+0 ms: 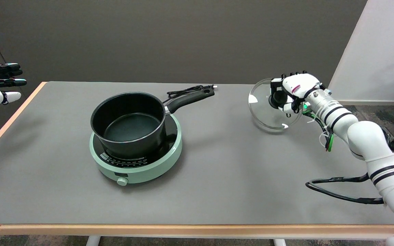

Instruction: Pick up the pot lid.

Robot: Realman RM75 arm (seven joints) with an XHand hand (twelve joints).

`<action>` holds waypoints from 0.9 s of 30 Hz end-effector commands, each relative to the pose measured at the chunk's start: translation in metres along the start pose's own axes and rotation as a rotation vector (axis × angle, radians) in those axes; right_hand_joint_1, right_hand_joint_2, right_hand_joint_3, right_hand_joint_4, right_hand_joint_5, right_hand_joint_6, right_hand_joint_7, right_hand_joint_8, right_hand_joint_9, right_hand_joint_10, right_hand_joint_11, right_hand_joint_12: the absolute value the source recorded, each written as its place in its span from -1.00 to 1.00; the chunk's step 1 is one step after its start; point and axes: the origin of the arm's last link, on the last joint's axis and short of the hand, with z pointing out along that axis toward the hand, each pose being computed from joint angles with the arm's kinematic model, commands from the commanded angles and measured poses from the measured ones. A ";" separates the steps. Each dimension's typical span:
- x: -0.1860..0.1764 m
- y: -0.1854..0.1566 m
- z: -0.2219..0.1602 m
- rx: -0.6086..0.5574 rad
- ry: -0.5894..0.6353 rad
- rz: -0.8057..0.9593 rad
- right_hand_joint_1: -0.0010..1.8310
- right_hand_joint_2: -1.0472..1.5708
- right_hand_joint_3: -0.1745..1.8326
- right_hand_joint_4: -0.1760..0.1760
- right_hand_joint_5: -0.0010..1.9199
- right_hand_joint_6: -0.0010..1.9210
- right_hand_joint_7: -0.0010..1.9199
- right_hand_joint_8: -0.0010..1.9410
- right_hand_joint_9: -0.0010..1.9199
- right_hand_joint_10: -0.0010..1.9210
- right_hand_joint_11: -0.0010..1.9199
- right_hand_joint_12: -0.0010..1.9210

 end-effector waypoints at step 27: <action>0.187 -0.048 0.024 0.368 0.294 0.263 0.47 0.51 -0.30 1.00 -0.43 0.37 -0.13 0.41 -0.16 0.91 -0.45 1.00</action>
